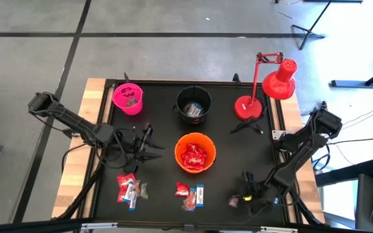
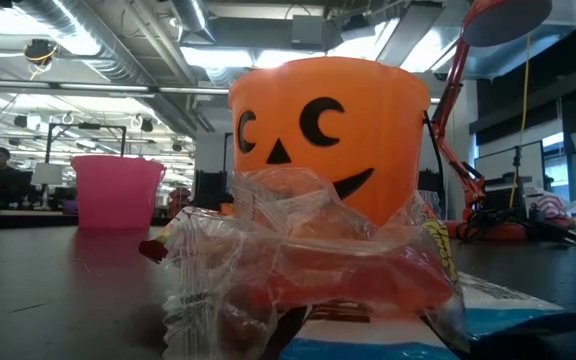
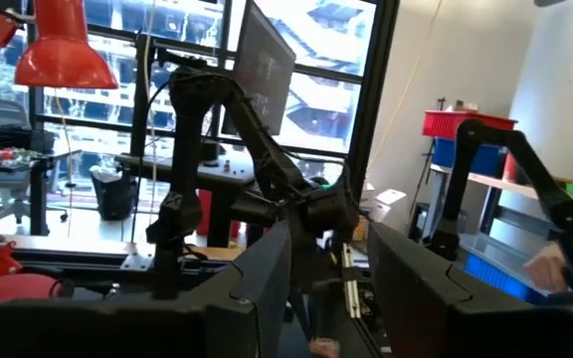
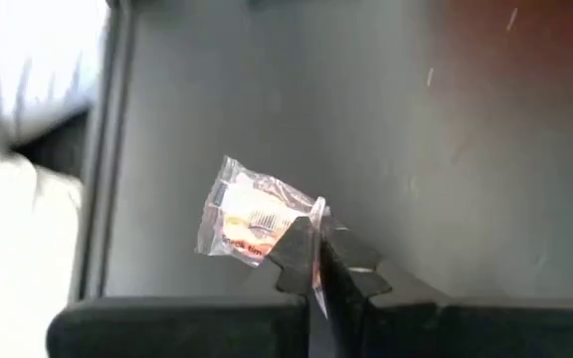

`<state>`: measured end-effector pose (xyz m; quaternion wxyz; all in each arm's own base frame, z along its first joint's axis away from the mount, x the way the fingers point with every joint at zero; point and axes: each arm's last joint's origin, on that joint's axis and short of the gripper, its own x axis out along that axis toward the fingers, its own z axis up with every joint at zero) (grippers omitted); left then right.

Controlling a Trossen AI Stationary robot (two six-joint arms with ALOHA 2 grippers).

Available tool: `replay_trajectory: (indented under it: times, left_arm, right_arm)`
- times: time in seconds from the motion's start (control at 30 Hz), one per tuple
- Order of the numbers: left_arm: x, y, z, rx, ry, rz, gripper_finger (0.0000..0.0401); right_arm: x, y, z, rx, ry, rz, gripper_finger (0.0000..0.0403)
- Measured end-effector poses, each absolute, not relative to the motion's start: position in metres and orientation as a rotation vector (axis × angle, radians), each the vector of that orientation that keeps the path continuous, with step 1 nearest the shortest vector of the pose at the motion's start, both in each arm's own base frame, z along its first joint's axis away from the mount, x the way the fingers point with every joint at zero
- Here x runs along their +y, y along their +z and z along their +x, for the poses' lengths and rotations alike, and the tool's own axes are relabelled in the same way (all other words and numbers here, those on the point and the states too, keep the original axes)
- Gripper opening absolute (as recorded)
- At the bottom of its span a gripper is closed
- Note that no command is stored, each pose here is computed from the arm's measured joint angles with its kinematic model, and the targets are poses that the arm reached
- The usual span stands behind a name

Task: Sort candy
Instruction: Put the orange gummy into the pink bucket

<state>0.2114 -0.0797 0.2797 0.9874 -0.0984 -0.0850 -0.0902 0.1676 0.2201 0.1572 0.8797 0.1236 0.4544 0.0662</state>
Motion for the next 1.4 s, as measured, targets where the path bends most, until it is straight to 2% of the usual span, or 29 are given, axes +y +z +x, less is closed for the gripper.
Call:
replay_trajectory:
  times: [0.4, 0.77, 1.1, 1.4]
  left_arm:
    - [-0.079, 0.279, 0.212, -0.170, -0.146, -0.208, 0.0126]
    - [-0.081, 0.269, 0.226, -0.189, -0.042, -0.230, 0.0126]
    - [-0.089, 0.251, 0.252, -0.175, -0.034, -0.239, 0.0126]
    - [-0.092, 0.245, 0.279, -0.131, -0.025, -0.194, 0.0126]
  right_arm:
    - [0.216, 0.237, 0.179, 0.458, 0.026, 0.061, 0.0002]
    - [0.188, 0.299, 0.232, 0.167, -0.204, -0.181, 0.0001]
    - [0.139, 0.299, 0.278, 0.158, -0.148, -0.133, 0.0001]
    - [0.124, 0.290, 0.296, 0.161, -0.159, -0.120, 0.0001]
